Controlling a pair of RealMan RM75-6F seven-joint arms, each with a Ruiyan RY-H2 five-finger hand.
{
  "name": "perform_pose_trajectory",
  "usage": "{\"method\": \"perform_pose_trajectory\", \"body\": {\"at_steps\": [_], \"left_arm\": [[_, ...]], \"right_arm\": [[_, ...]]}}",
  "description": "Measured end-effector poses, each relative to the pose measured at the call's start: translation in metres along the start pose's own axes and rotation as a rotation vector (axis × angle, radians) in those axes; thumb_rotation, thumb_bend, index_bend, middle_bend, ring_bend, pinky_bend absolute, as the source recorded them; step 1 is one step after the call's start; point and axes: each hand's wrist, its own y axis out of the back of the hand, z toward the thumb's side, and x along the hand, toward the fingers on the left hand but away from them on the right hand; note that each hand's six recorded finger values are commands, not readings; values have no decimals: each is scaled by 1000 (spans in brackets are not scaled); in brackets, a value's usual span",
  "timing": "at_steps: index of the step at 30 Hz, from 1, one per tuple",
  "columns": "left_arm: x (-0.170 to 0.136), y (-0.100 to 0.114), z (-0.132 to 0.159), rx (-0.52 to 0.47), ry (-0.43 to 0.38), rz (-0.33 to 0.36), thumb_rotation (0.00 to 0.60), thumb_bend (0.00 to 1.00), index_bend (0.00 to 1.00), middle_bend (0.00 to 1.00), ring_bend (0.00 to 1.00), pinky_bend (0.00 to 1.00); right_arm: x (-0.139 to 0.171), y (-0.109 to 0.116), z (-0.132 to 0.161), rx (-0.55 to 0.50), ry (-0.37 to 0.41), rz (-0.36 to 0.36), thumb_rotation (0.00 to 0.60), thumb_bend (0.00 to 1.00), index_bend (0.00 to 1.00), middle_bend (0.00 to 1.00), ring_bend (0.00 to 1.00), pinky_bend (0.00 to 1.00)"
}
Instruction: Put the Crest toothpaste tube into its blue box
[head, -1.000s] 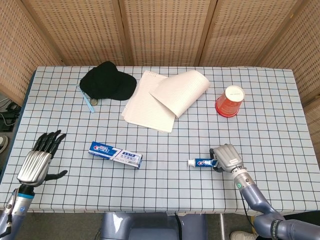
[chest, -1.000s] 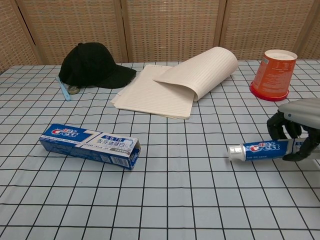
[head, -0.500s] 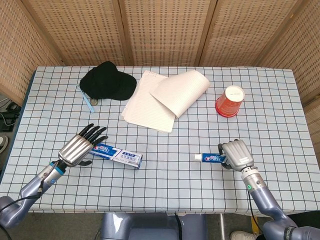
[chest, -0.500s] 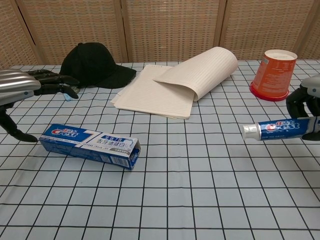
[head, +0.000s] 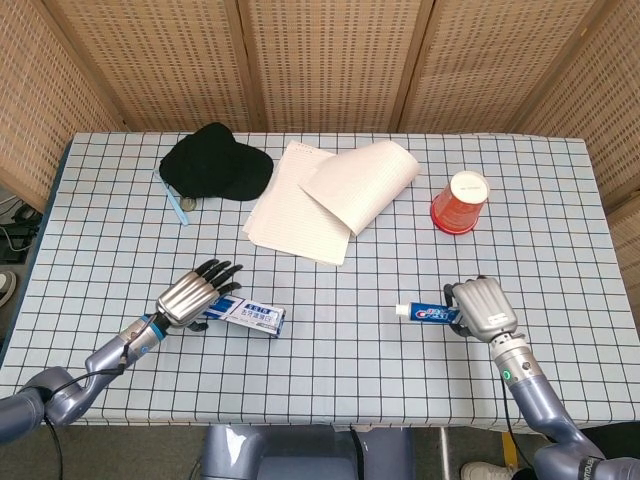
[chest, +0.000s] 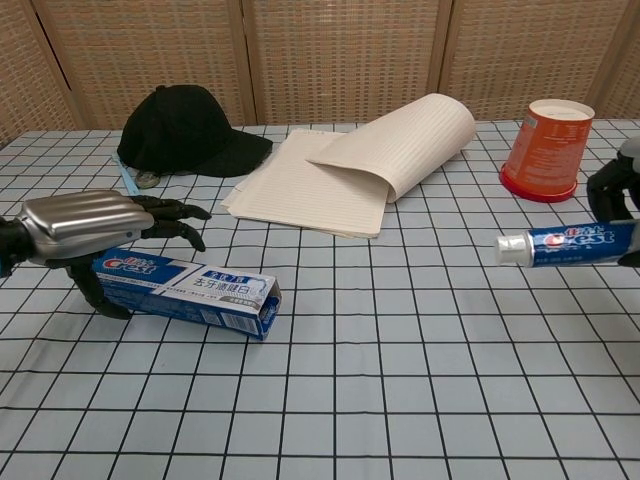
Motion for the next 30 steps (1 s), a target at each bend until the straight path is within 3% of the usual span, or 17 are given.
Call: {"method": "perform_pose_trajectory", "body": {"at_steps": [6, 10, 14, 17, 23, 30], "left_arm": [[7, -2, 4, 2, 0, -2, 600, 147, 247, 130, 210, 281], [10, -6, 7, -6, 4, -6, 600, 195, 420, 315, 375, 403], [13, -4, 9, -44, 16, 34, 600, 274, 505, 380, 445, 457], [15, 0, 9, -117, 28, 61, 600, 274, 527, 397, 461, 466], [20, 21, 9, -363, 46, 142, 600, 269, 539, 409, 471, 478], [37, 63, 16, -626, 29, 278, 600, 263, 539, 409, 471, 478]], "right_arm": [[1, 3, -2, 7, -1, -5, 600, 483, 723, 665, 606, 544], [3, 5, -2, 9, 1, -9, 600, 486, 724, 669, 611, 547], [4, 10, -1, 12, 7, -19, 600, 486, 725, 669, 611, 547], [6, 18, 3, 16, 22, -42, 600, 486, 728, 670, 613, 553], [12, 44, 15, 53, 61, -106, 600, 487, 729, 672, 615, 558], [19, 80, 33, 107, 102, -182, 600, 488, 731, 673, 616, 560]]}}
